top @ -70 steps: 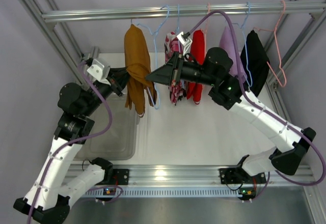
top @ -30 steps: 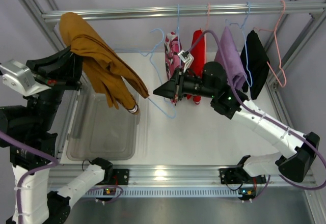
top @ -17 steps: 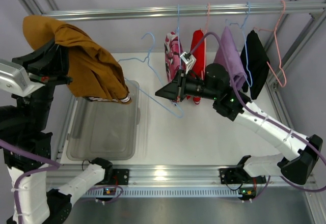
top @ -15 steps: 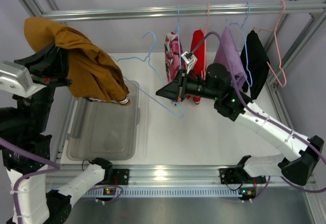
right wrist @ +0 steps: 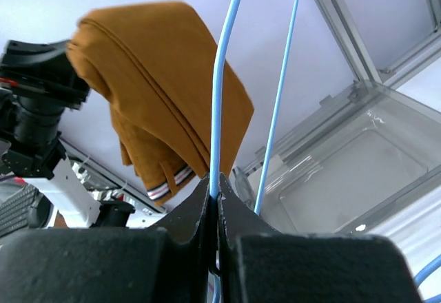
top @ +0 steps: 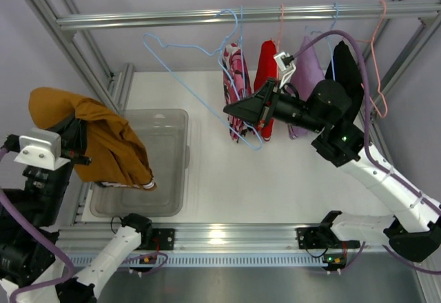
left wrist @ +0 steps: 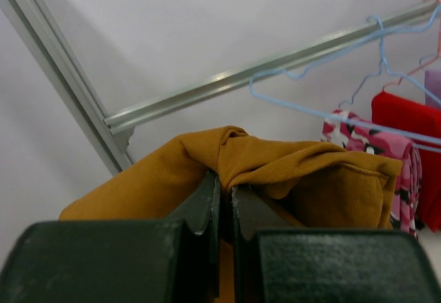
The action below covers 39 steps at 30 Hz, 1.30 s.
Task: Remove the trousers from the hanger
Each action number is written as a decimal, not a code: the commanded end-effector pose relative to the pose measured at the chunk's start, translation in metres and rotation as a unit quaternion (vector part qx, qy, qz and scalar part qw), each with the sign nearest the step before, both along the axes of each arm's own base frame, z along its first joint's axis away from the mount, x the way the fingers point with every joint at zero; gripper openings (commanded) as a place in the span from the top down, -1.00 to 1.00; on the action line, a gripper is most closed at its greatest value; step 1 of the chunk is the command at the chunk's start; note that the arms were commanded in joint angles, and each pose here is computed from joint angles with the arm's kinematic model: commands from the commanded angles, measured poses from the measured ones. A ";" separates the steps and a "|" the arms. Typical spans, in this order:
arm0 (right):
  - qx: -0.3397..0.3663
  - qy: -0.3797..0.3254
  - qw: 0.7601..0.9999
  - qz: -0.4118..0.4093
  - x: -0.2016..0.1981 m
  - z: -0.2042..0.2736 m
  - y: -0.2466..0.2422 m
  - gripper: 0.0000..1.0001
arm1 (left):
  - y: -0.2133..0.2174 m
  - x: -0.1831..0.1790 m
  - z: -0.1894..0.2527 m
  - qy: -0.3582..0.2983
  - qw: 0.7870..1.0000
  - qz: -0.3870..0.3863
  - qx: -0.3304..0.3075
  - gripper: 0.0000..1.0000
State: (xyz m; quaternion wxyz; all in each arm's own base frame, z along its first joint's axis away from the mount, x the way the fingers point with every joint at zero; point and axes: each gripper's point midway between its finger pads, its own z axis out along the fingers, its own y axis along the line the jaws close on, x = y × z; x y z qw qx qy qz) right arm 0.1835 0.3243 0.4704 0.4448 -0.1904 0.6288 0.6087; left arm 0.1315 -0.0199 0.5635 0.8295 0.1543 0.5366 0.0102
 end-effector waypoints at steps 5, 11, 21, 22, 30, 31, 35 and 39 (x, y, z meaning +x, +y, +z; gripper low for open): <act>0.009 -0.029 0.999 -0.041 -0.001 0.021 -0.022 1.00 | -0.011 0.021 -0.075 0.080 0.996 -0.007 0.037 1.00; 0.006 -0.020 0.998 -0.061 0.003 0.024 -0.028 1.00 | -0.018 0.081 -0.154 0.159 0.985 0.029 0.054 1.00; 0.000 -0.033 0.996 -0.085 0.008 0.029 -0.042 1.00 | -0.029 0.180 -0.305 0.324 0.933 0.091 0.128 1.00; -0.003 -0.032 0.996 -0.087 0.008 0.028 -0.042 1.00 | -0.027 0.187 -0.312 0.325 0.932 0.099 0.125 1.00; -0.019 -0.004 0.995 -0.103 0.017 0.012 -0.042 1.00 | 0.034 0.198 -0.393 0.442 0.888 0.119 0.035 0.93; -0.017 0.002 0.995 -0.102 0.017 0.012 -0.041 1.00 | 0.045 0.196 -0.394 0.448 0.886 0.122 0.007 0.63; -0.022 0.018 0.993 -0.117 0.026 0.011 -0.040 1.00 | 0.002 0.177 -0.342 0.399 0.915 -0.021 -0.044 -0.04; -0.029 0.035 0.989 -0.143 0.037 0.009 -0.041 1.00 | -0.034 0.146 -0.259 0.276 0.954 -0.112 -0.031 -0.98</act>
